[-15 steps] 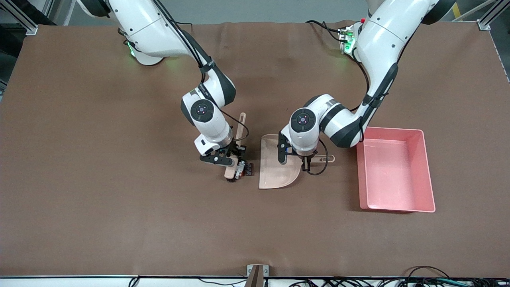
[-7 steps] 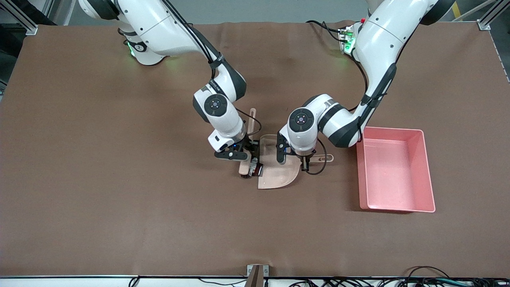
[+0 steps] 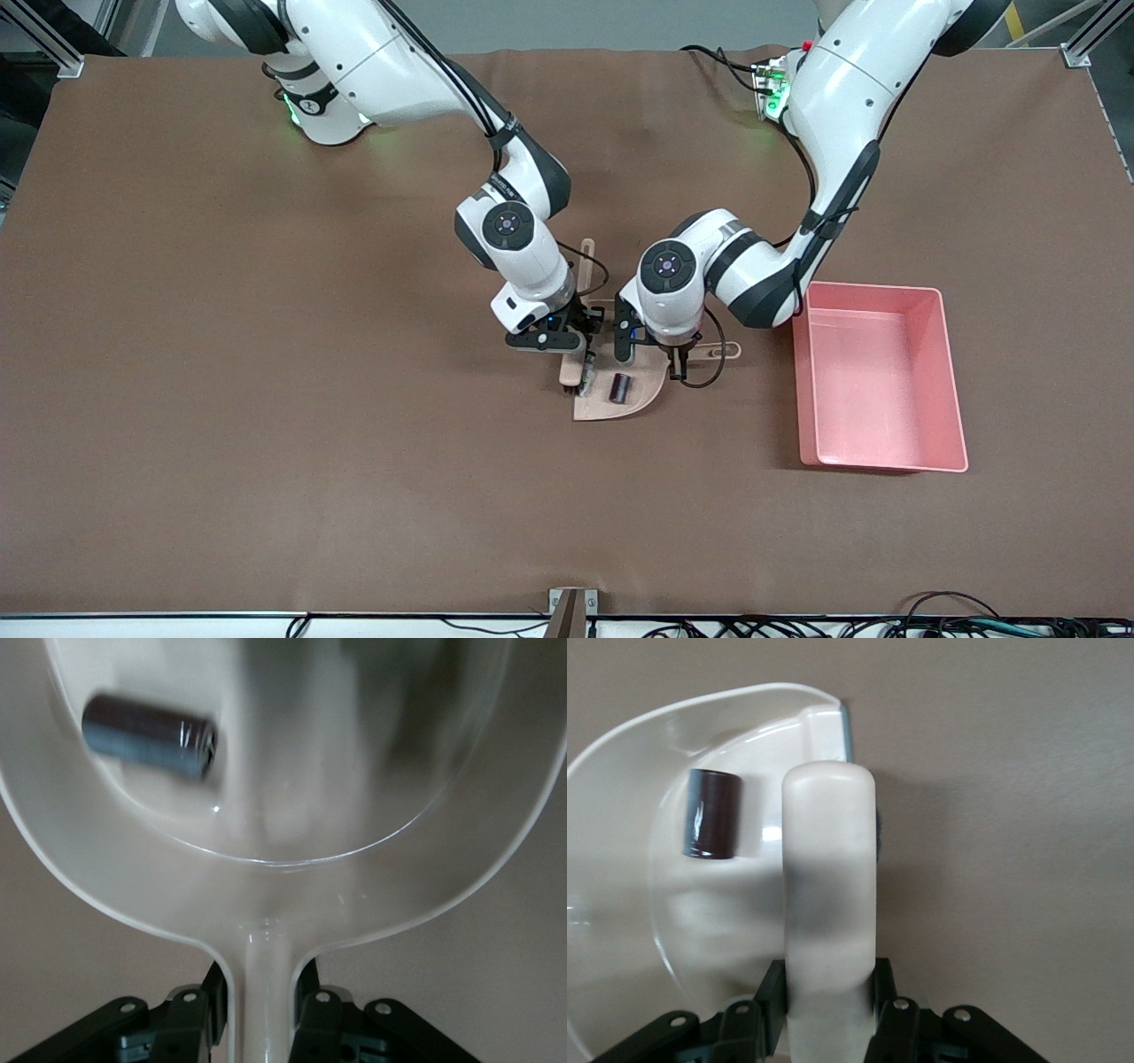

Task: Clean e-waste and dump in bin
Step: 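Sweep the switch and capacitor into the dustpan with the right gripper's brush, then lift the dustpan toward the pink bin while the right gripper withdraws the brush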

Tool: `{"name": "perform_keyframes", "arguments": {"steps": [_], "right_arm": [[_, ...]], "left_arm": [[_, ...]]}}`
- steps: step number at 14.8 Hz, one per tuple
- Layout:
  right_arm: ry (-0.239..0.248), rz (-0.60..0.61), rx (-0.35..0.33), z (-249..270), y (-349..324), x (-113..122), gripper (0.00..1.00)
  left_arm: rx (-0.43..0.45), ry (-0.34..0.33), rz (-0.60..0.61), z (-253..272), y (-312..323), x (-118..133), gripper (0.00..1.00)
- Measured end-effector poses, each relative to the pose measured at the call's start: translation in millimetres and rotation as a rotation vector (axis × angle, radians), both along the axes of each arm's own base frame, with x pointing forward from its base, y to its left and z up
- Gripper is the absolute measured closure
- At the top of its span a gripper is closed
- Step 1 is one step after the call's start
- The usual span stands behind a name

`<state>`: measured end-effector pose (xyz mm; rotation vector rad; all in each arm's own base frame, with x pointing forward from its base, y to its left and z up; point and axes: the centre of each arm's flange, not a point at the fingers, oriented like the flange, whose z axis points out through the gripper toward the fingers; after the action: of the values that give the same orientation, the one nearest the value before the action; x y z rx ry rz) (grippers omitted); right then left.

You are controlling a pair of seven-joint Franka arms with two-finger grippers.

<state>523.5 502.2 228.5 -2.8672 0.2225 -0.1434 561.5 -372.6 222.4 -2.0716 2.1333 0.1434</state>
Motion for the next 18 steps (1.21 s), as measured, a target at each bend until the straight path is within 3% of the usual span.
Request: {"name": "perform_keyframes", "arguments": {"steps": [5,10,13,18], "right_arm": [[-0.003,-0.003,0.004,5.4,6.5,4.6,0.57],[0.077,0.043,-0.092,17.0,-32.0,32.2,0.57],[0.106,0.047,-0.125,53.1,-83.1,63.5,0.57],[0.086,0.097,-0.149,91.3,-239.2,114.1,0.57]], "left_arm": [[0.006,-0.001,0.004,-0.1,-3.2,-0.4,0.67],[0.011,-0.007,0.004,-0.6,-3.8,-0.6,0.67],[-0.027,-0.045,-0.011,-0.9,-8.3,3.4,0.67],[-0.149,-0.119,0.003,-0.8,-20.8,11.8,0.67]]}}
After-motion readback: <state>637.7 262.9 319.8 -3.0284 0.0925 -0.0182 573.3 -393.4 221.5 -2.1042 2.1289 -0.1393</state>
